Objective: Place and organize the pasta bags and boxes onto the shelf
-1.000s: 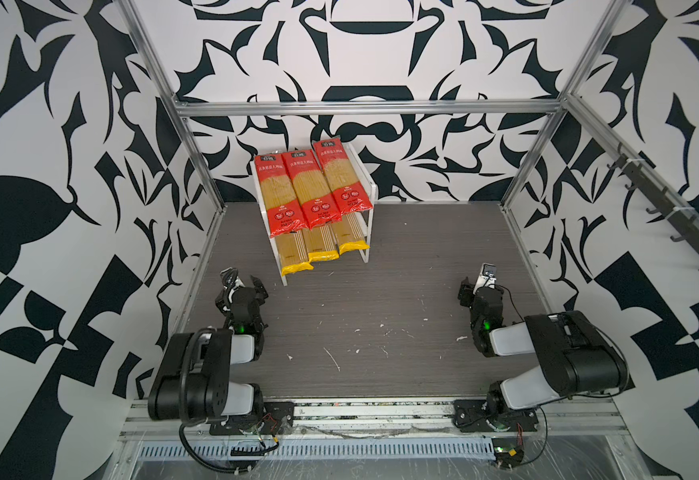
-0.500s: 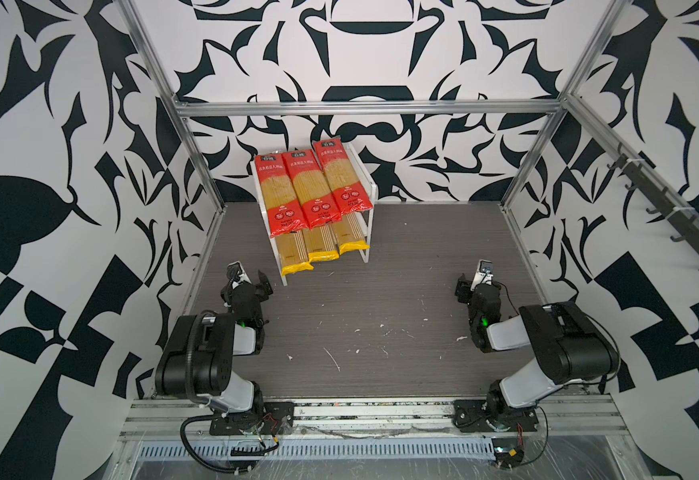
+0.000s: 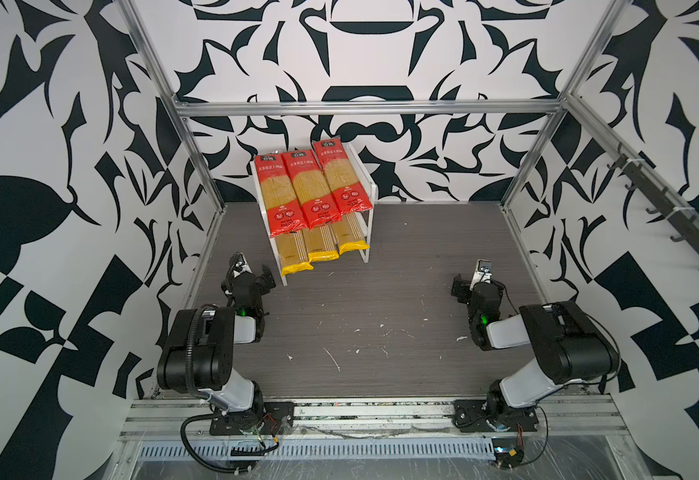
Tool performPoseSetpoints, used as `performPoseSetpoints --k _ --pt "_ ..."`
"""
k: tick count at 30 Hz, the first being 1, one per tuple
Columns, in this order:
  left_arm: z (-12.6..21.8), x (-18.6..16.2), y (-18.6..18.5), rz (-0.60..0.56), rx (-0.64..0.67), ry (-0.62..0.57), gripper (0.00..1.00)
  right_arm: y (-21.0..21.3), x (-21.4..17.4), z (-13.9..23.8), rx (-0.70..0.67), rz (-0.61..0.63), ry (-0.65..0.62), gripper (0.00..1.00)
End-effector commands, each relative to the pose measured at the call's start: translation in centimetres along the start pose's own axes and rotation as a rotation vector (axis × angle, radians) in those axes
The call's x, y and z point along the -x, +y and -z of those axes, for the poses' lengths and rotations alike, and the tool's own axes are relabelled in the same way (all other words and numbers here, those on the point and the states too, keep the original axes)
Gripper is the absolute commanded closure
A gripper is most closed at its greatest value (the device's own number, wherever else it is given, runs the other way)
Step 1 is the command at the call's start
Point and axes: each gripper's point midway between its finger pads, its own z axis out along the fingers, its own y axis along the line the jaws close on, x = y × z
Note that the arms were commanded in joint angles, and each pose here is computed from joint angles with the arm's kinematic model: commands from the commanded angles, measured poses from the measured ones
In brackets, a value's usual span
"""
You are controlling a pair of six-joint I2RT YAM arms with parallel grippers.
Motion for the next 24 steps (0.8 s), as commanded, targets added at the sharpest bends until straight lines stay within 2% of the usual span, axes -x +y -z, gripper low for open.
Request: performPoseSetpoints --k 1,17,19,24 --pt "0.0 0.0 0.1 0.0 -0.002 0.003 0.01 0.1 1.8 -0.2 -0.002 -0.019 -0.047 0.0" --pt "0.0 0.0 -0.1 0.0 -0.009 0.006 0.01 0.1 1.8 -0.2 -0.003 -0.018 -0.046 0.01" --pt "0.2 -0.1 -1.0 -0.028 -0.056 0.001 0.01 0.1 1.8 -0.2 -0.003 -0.018 -0.046 0.0" --pt "0.1 0.0 -1.3 -0.039 -0.055 -0.001 0.01 0.1 1.8 -0.2 -0.002 -0.019 -0.047 0.0"
